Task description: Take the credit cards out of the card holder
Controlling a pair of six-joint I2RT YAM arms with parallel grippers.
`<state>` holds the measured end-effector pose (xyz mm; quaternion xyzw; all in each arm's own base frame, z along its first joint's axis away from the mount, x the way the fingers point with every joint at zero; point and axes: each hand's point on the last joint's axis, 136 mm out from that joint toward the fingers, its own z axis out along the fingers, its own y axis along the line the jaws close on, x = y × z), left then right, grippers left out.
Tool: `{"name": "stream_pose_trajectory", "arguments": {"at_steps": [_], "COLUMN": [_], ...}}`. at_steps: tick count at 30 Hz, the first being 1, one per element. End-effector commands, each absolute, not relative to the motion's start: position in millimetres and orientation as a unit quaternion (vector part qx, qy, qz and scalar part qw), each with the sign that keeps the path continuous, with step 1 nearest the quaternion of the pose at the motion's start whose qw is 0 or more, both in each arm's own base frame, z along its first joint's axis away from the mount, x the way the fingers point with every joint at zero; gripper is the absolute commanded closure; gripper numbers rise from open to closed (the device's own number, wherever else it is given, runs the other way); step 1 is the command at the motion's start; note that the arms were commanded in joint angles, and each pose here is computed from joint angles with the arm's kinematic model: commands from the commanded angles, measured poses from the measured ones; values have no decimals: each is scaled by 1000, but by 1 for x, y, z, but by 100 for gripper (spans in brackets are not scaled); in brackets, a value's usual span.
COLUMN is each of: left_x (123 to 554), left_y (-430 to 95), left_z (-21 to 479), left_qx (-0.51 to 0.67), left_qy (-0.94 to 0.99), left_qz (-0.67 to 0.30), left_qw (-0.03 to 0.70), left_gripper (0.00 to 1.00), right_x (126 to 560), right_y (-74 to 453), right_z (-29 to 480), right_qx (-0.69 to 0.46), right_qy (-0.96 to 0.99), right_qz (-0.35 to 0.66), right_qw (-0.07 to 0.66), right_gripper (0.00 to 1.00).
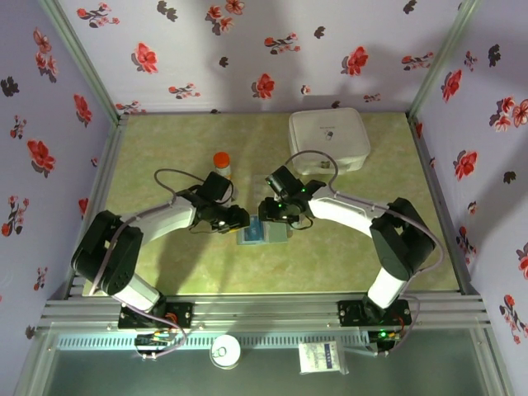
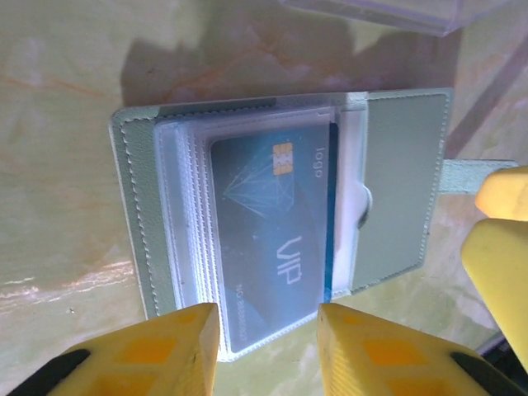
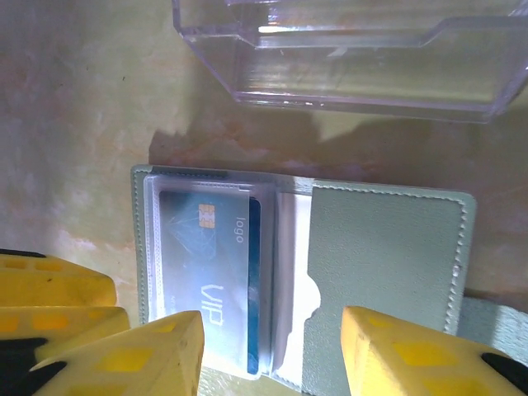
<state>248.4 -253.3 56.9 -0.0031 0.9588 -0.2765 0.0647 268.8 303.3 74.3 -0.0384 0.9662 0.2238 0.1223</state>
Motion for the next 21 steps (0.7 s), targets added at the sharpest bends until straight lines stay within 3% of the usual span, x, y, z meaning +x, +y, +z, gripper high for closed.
{"name": "stream_pose_trajectory", "arguments": {"at_steps": [1, 21], "left_x": [250, 249], "left_y": [-245, -246], "left_z": [45, 23], "left_qx": [0, -4], "left_qy": [971, 977], "left_qz": [-230, -207], "left_qw": [63, 49], "left_gripper": [64, 73], "right_x": [266, 258], "right_y": [311, 320], "right_z": [72, 51], "right_qx": [-31, -41], "right_qy": [963, 963], "right_qz": [242, 253], "right_qw": [118, 79], "right_gripper": [52, 56]}}
